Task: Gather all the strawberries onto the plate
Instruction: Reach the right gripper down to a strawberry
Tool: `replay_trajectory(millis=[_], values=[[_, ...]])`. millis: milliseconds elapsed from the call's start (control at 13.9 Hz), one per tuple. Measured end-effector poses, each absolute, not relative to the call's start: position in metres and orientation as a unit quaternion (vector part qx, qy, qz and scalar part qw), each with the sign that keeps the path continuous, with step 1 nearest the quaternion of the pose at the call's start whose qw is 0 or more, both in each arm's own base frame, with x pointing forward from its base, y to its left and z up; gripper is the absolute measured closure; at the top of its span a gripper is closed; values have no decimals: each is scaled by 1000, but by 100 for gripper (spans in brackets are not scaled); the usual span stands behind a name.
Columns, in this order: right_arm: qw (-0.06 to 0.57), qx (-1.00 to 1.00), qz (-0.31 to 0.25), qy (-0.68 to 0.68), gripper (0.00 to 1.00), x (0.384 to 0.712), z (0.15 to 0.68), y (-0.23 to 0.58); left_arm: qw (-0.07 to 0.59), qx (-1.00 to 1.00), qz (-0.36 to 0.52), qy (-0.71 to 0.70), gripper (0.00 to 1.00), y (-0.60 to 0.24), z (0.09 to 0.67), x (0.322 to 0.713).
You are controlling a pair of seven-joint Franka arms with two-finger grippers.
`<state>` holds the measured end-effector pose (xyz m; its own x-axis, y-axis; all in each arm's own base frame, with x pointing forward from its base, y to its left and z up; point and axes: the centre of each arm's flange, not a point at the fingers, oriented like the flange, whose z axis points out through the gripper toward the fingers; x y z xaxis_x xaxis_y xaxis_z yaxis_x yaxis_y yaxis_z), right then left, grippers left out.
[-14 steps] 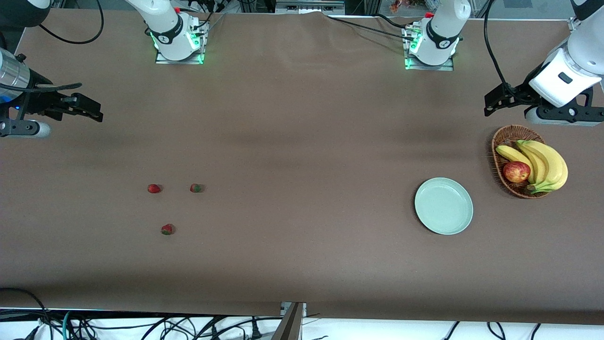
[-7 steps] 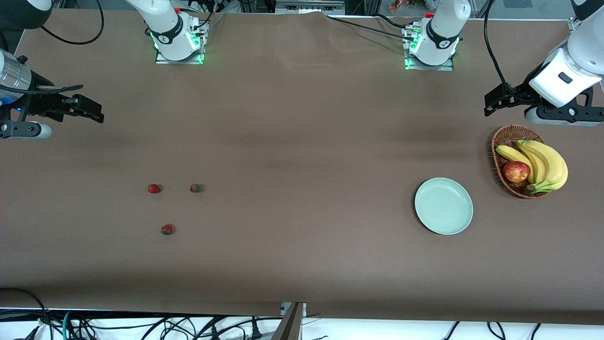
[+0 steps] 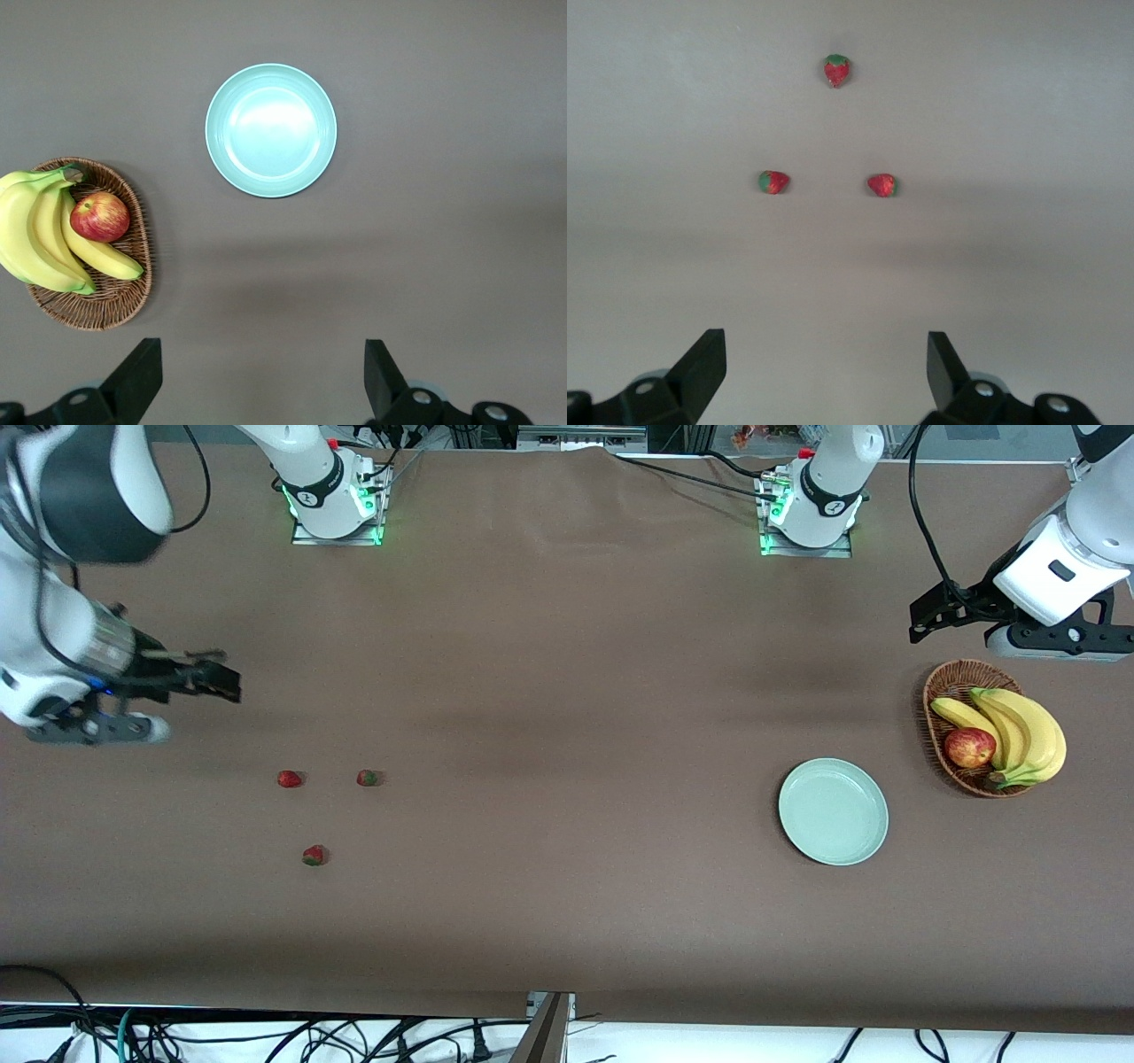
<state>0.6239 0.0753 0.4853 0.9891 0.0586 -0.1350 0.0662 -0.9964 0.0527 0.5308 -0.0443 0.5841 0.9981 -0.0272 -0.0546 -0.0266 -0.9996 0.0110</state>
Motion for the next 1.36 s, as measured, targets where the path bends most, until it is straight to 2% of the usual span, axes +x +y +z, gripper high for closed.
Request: replay_trajectory(millis=[431, 718, 1078, 1365], values=[[49, 994, -81, 54, 0, 659, 357, 115, 5, 999, -27, -19, 0, -51, 584, 530], [22, 997, -73, 28, 0, 673, 284, 123, 4, 999, -29, -19, 0, -51, 584, 530], [2, 997, -73, 19, 0, 668, 207, 131, 4, 999, -29, -20, 0, -51, 584, 530], [4, 997, -72, 23, 0, 658, 190, 151, 4, 999, -29, -20, 0, -51, 585, 530]])
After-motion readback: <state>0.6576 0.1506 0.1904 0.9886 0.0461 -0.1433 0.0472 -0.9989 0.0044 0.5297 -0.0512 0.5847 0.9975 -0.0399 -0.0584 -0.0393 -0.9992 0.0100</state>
